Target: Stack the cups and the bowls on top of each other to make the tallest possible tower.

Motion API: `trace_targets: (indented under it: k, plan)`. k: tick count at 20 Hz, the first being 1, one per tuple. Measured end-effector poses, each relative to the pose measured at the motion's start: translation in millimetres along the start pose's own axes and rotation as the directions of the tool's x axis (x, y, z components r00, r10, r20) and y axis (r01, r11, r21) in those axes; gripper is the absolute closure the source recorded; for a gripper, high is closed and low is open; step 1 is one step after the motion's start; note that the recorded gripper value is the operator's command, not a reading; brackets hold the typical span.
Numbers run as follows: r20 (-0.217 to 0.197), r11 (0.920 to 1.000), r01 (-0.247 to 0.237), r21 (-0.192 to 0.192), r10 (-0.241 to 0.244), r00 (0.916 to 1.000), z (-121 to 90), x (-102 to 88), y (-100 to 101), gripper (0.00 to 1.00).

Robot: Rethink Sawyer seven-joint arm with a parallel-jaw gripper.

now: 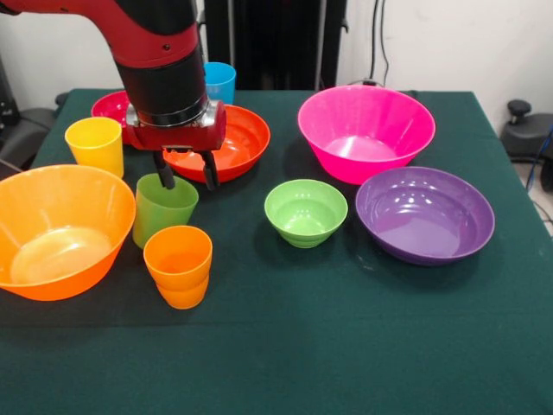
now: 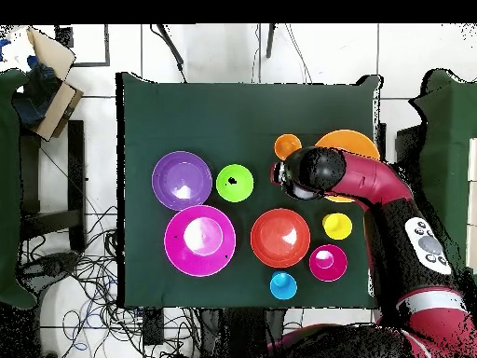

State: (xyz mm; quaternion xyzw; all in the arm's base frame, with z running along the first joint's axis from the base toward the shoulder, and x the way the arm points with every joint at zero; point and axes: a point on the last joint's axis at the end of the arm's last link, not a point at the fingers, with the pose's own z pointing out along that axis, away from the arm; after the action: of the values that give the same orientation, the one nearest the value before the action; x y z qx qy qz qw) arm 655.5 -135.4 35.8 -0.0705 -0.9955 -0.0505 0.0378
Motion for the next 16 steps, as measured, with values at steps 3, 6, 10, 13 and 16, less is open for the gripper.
trace_targets:
  k: [3, 6, 10, 13, 16]
  plan:
    - [-0.001, 1.0000, 0.005, 0.004, -0.005, 1.0000, 0.8, 0.6, -0.4, 0.00]
    - [-0.002, 0.9999, 0.012, 0.010, -0.012, 0.9999, 2.3, 1.8, -1.1, 0.00]
    - [-0.003, 0.9996, 0.022, 0.020, -0.022, 0.9998, 4.5, 3.4, -2.2, 0.00]
    - [0.017, 0.9990, 0.033, 0.031, -0.034, 0.9993, 7.2, 2.4, -3.6, 0.00]
    - [0.045, 0.9981, 0.044, 0.043, -0.046, 0.9979, 10.0, 0.3, -4.8, 0.00]
